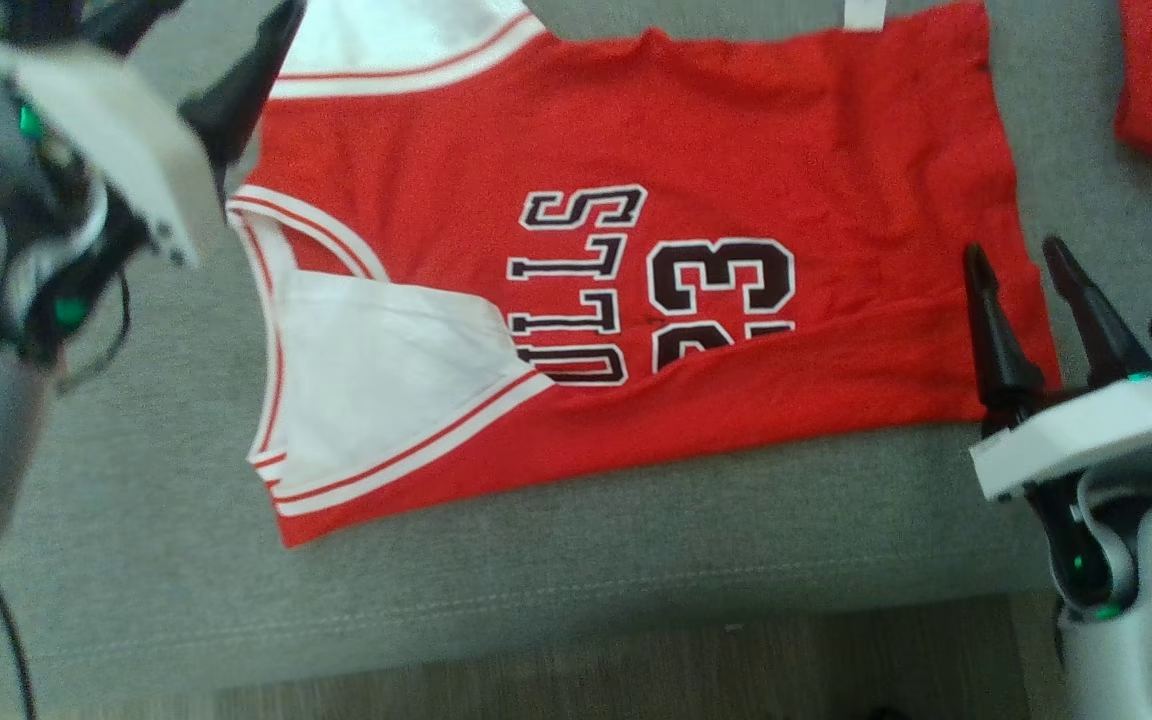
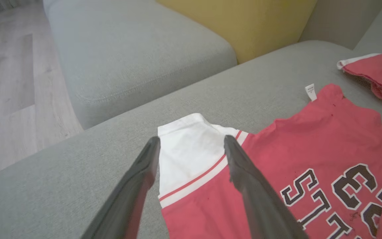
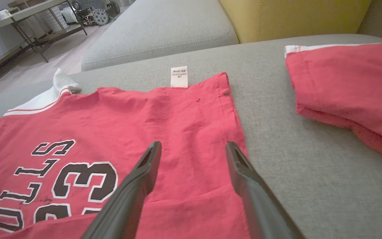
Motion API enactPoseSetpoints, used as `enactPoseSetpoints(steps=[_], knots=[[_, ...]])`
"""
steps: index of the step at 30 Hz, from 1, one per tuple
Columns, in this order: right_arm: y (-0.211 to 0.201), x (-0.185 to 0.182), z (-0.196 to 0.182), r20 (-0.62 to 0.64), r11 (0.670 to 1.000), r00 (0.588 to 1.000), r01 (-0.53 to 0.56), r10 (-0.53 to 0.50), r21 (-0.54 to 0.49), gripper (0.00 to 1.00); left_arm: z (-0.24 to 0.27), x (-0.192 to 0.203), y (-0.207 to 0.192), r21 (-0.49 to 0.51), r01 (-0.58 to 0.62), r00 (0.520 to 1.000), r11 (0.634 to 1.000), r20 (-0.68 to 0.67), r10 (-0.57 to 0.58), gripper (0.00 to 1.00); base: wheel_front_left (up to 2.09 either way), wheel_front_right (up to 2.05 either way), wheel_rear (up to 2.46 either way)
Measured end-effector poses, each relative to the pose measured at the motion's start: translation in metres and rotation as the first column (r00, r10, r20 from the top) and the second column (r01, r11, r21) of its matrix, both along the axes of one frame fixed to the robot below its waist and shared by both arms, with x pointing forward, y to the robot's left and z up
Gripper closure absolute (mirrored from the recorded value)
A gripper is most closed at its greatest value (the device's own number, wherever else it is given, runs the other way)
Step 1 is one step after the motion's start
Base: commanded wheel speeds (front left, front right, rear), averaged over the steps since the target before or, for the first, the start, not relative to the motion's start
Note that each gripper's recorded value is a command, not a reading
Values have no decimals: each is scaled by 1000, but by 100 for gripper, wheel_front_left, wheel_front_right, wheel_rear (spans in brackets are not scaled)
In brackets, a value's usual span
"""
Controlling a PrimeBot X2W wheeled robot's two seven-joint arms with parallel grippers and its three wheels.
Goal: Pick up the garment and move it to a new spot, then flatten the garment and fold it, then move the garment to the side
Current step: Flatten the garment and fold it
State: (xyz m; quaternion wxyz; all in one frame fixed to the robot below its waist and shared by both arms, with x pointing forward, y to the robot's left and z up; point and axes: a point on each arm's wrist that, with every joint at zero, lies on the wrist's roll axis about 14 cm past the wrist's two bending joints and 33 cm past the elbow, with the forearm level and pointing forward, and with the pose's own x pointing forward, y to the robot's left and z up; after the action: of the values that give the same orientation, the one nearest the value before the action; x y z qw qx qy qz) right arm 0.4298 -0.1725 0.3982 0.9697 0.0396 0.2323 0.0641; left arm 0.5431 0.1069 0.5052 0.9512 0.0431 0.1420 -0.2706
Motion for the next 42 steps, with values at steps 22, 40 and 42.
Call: enactPoseSetpoints(steps=[22, 40, 42], knots=[[-38, 12, -52, -73, 996, 993, 89, -91, -33, 0, -140, 119, -31, 233, 119, 963, 965, -262, -55, 0, 0, 0, 0], [-50, 12, -48, -55, 992, 991, 119, -121, -45, 0, -151, 133, -31, 246, 125, 944, 961, -326, -40, 0, 0, 0, 0], [-51, 12, -48, -54, 992, 991, 121, -123, -46, 0, -152, 129, -34, 236, 136, 936, 962, -349, -47, 0, 0, 0, 0]])
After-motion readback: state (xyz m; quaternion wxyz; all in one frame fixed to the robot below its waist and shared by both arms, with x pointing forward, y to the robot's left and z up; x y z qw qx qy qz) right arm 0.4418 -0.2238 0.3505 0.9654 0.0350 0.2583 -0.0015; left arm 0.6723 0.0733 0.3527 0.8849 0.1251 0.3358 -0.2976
